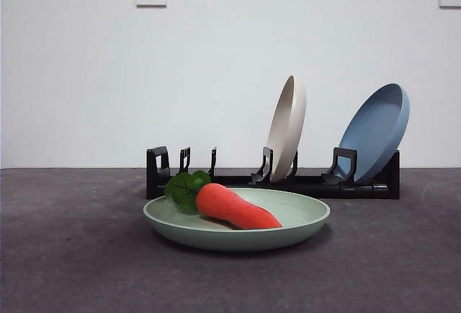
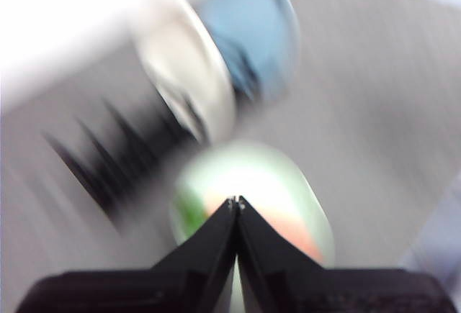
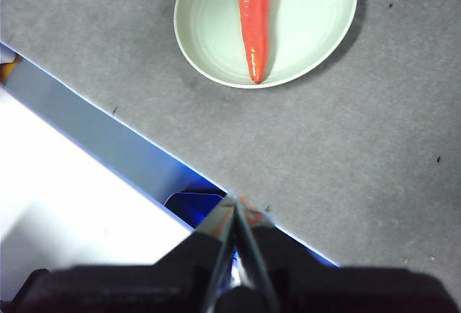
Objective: Take the green plate from the plate rack,put the plate on the table,take the carrot from the table,put the carrot in the plate
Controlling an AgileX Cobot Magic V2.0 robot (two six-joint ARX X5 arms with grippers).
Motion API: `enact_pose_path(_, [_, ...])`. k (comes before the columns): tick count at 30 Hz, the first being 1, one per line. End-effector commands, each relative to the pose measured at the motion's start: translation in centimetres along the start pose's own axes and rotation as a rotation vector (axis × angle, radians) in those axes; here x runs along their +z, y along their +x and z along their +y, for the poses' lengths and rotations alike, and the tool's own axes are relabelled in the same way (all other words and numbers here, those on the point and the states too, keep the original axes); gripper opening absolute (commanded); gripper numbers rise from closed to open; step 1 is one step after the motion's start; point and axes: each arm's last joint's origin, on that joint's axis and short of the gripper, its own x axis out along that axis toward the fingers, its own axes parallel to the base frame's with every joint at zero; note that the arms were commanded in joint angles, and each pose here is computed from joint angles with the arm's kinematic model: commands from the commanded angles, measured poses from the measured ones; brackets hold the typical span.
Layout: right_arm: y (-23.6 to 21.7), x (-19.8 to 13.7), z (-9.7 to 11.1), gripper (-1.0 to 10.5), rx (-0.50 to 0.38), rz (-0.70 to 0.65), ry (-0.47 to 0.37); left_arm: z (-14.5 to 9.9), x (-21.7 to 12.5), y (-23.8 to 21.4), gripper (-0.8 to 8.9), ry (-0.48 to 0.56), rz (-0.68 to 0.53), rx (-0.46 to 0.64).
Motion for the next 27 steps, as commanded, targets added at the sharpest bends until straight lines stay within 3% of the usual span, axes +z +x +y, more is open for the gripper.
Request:
enact_pose_path(1, [0.1, -0.1, 0.0, 0.0, -0.001, 0.002, -0.002, 1.8, 0.9, -0.1, -0.04, 0.083, -0.198, 0.020])
enact_pose_path(5, [0.1, -0.1, 0.0, 0.0, -0.001, 0.002, -0.002, 4.4, -0.2, -0.8, -0.04, 0.055, -0.403, 0.070])
enact_pose_path(9, [0.1, -0.1, 0.0, 0.0, -0.001, 0.002, -0.002, 5.9, -4.0, -1.4, -0.04, 0.050, -0.488, 0.197])
enact_pose_path(22, [0.1, -0.1, 0.0, 0.0, -0.002, 0.002, -0.002, 6.2, -19.1, 0.3, -0.03, -0.033, -0.359, 0.436])
enact_pose_path(27, [0.1, -0.1, 0.0, 0.0, -0.001, 0.002, -0.002, 6.2, -22.1, 1.0, -0.03, -0.076, -0.328, 0.469])
